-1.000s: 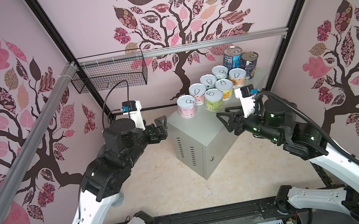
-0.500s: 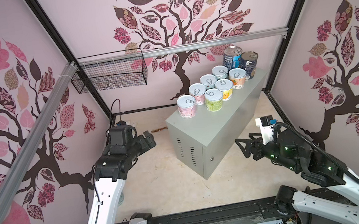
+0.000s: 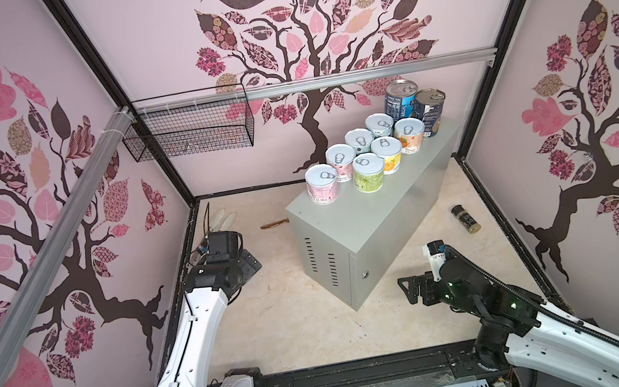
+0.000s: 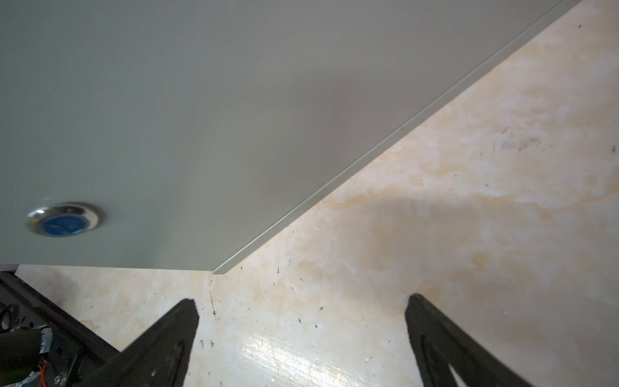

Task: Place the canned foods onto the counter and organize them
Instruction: 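Lower the left gripper over the pale blue-and-white floor can, then close the left gripper on the pale blue-and-white can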

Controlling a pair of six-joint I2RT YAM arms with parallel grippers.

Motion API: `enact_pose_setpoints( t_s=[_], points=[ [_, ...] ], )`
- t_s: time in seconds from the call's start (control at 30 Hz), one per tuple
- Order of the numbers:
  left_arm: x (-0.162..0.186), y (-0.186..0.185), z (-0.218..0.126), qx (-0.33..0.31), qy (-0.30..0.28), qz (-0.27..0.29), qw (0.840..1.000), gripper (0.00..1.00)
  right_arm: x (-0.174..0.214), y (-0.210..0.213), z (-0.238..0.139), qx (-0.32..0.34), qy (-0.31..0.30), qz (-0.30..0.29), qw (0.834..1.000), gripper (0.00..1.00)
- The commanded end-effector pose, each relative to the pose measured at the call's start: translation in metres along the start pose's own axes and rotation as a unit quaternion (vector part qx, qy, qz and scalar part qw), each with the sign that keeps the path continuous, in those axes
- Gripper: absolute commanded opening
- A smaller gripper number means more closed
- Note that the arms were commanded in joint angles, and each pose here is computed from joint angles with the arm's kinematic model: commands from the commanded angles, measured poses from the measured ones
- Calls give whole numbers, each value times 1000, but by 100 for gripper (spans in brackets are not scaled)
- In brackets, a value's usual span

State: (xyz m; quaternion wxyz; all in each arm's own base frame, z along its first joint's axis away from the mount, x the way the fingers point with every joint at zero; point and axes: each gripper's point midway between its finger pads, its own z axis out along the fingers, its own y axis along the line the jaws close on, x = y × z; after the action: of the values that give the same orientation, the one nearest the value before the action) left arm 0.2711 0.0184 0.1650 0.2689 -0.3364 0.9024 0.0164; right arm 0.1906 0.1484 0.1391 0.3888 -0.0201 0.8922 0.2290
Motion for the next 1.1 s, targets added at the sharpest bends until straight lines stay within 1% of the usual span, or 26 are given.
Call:
enact_pose_setpoints(
  t_s=[0.0,0.1,0.2,0.3,0.43,0.53,0.6,0.7,0.87,1.07],
  points=[
    [-5,26,16,-58,-35,-63,996,98,-8,4,5,-9,-24,13,1000,100],
    [2,40,34,-71,-7,-108,992,98,7,5,18,-20,-5,21,1000,100],
    [5,62,48,-92,22,-172,981,98,20,4,30,-23,13,30,999,100],
    [2,82,54,-114,24,-212,970,98,25,2,37,-21,19,25,999,100],
    [-9,107,50,-160,-4,-232,959,98,25,3,42,-18,26,12,999,100],
    [-12,122,50,-182,-15,-253,950,98,26,4,46,-18,33,1,999,100],
    [-11,134,50,-192,-17,-274,942,98,27,6,49,-20,39,-7,999,100],
    [-11,145,53,-195,-16,-295,935,98,29,8,54,-19,47,-15,999,100],
    [-12,160,49,-227,-21,-300,926,98,31,12,62,-22,59,-28,998,100],
    [-2,177,52,-247,-7,-333,910,98,30,11,68,-11,65,-49,997,100]
  ],
)
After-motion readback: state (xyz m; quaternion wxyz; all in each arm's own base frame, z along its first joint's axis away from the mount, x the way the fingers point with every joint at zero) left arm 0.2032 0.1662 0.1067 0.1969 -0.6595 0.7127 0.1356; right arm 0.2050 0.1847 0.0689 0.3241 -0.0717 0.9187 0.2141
